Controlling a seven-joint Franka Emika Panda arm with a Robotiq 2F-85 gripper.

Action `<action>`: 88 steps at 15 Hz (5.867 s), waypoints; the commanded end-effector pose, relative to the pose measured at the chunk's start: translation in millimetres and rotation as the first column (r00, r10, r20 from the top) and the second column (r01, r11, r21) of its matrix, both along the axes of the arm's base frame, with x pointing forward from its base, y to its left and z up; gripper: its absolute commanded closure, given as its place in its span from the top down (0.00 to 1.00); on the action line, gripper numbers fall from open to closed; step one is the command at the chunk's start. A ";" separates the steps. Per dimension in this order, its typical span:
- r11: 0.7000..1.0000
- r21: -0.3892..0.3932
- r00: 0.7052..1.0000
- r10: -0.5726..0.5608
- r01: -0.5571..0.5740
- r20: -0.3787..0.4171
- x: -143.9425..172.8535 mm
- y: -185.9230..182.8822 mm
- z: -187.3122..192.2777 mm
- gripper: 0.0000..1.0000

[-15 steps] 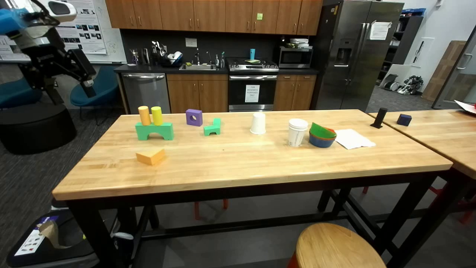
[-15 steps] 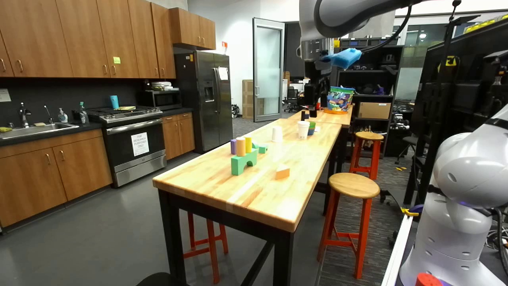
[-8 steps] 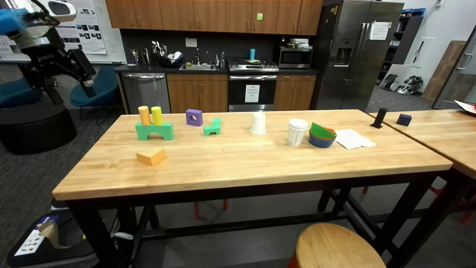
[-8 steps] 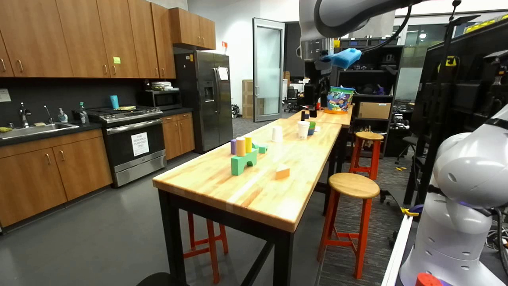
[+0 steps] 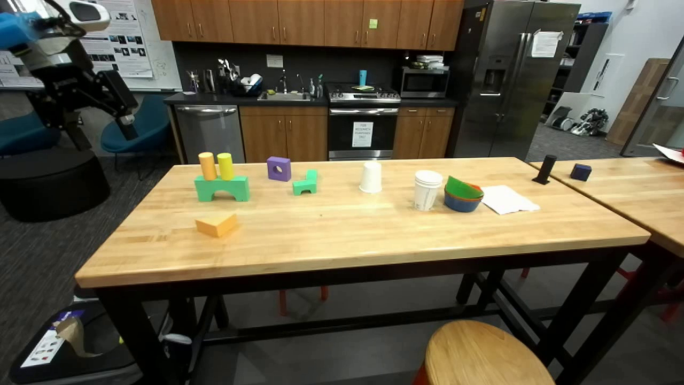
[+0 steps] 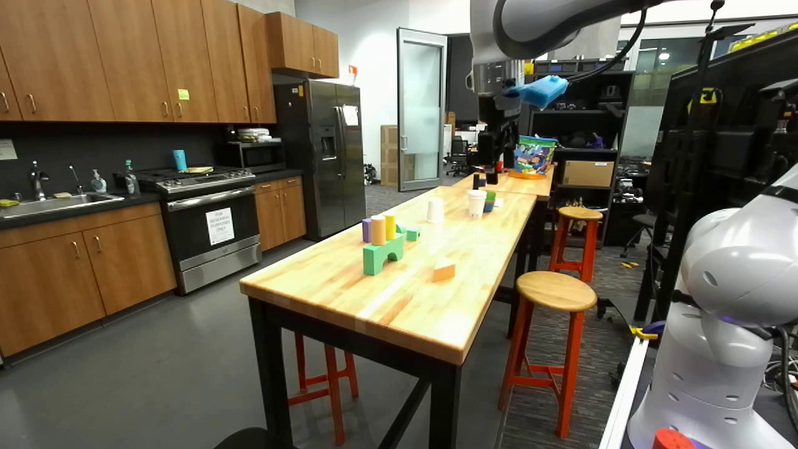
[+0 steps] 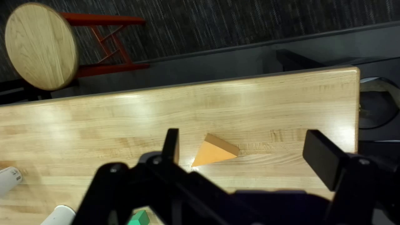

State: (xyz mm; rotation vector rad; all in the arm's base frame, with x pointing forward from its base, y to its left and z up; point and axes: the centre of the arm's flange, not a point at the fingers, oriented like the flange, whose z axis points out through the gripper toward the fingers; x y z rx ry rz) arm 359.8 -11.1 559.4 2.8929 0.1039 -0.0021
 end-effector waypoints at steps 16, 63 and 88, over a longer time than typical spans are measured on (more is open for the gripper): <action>1.000 0.000 1.000 0.000 0.000 0.000 0.0 0.0 0.0 1.00; 1.000 0.000 1.000 0.000 0.000 0.000 0.0 0.0 0.0 1.00; 1.000 0.000 1.000 0.000 0.000 0.000 0.0 0.0 0.0 1.00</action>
